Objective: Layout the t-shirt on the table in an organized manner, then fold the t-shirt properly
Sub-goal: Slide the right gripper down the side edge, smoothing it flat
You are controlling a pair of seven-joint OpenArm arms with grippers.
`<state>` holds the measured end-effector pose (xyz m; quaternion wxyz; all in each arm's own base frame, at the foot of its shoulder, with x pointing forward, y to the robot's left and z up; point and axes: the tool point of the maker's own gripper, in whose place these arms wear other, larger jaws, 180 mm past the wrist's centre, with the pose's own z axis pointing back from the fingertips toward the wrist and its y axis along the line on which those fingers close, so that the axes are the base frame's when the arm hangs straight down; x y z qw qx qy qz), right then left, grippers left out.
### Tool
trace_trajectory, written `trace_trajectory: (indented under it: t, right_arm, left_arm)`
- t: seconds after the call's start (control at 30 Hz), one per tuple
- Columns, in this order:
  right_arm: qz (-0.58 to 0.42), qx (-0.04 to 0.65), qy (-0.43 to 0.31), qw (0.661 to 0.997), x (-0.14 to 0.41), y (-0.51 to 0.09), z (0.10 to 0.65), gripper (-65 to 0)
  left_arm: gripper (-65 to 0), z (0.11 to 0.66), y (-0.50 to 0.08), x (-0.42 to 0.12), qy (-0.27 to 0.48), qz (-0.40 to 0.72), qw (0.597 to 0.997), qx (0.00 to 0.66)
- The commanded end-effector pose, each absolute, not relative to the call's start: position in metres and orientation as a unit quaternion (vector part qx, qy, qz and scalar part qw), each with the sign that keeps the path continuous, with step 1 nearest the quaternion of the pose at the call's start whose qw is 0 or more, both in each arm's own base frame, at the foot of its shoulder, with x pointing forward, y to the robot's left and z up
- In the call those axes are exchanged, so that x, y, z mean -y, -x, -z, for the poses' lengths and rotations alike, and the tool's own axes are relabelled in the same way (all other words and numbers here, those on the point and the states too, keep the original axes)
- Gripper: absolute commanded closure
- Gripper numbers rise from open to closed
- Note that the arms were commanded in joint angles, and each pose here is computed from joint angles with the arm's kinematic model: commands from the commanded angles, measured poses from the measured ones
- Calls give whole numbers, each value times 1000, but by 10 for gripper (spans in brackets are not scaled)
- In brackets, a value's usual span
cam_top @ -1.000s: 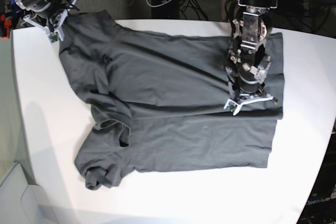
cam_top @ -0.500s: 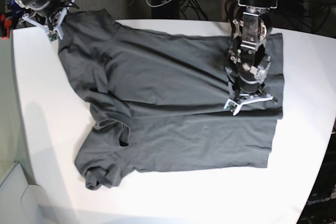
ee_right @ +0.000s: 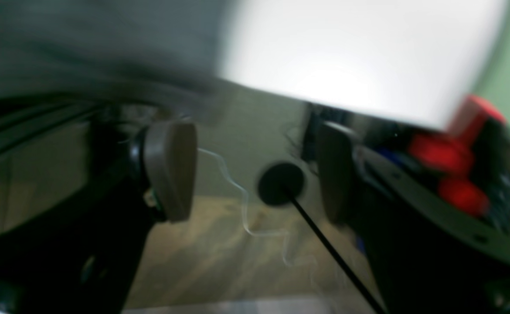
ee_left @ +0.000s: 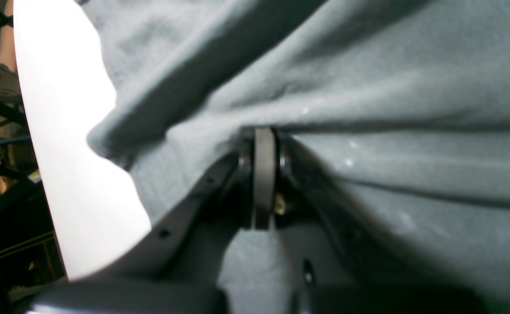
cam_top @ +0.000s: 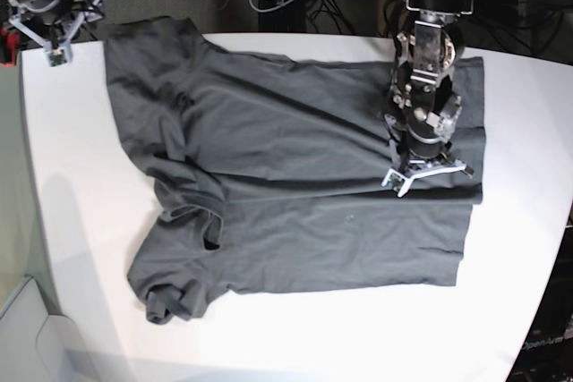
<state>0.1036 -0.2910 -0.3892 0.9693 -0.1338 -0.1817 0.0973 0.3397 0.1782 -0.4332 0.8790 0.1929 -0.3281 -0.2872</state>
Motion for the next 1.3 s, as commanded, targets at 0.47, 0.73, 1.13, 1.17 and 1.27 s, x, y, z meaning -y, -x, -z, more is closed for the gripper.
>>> trace_trajectory:
  t: [0.47, 0.73, 1.13, 1.17, 1.27]
  right_arm:
    - [-231, 338, 179, 895, 232, -284, 326, -433]
    - [-304, 377, 154, 861, 172, -348, 310, -433]
    - [-345, 342, 88, 870, 120, -362, 350, -429]
    - [-344, 340, 86, 871, 120, -366, 352, -428]
    - [-344, 337, 86, 872, 121, -377, 351, -428]
  left_arm:
    - [-2, 443, -322, -203, -206, 301, 883, 295]
    - [-2, 443, -322, -202, -205, 297, 885, 295]
    - [-2, 444, -322, -193, -196, 293, 887, 298]
    - [-2, 444, -322, -193, -196, 293, 887, 298]
    - [-2, 444, -322, -193, -196, 293, 887, 298]
